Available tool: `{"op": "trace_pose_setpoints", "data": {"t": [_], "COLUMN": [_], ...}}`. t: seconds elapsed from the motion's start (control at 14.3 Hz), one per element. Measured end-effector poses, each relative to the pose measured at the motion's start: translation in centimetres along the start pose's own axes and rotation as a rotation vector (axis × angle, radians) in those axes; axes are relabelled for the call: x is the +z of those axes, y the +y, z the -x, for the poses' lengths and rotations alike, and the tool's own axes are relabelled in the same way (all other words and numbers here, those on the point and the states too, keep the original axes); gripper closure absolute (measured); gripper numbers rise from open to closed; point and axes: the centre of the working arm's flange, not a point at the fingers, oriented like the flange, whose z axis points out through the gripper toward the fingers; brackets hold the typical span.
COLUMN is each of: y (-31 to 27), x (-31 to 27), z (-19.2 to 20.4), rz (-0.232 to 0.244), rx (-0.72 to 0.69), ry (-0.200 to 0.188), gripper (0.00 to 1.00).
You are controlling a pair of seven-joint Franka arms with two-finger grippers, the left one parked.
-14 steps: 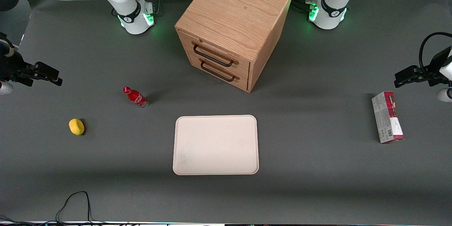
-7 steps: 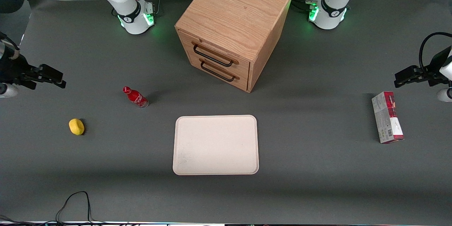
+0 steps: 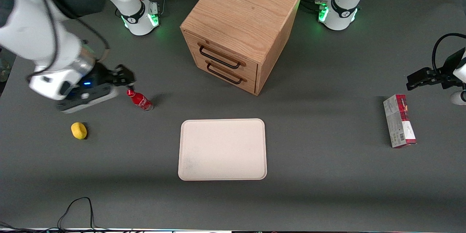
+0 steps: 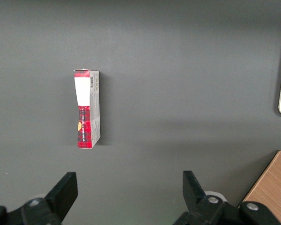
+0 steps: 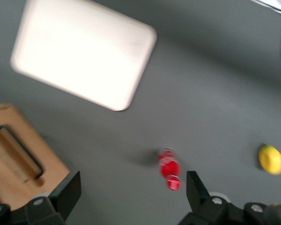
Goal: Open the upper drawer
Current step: 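Move the right gripper toward the upper drawer's black handle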
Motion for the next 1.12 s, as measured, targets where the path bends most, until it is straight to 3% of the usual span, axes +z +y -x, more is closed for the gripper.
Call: {"op": "trace_pose_setpoints", "data": {"t": [0.14, 0.56, 0.77, 1.12], "y": [-5.1, -19.9, -22.0, -23.7], "x": [0.8, 3.7, 4.6, 5.2], "z": [-0.4, 1.0, 1.6, 2.2], "rz": [-0.033, -0.032, -0.034, -0.035], "rx": [-0.093, -0.347, -0.482, -0.56], "ry": [-0.012, -0.069, -0.089, -0.099], "gripper": [0.0, 0.0, 0.0, 0.0]}}
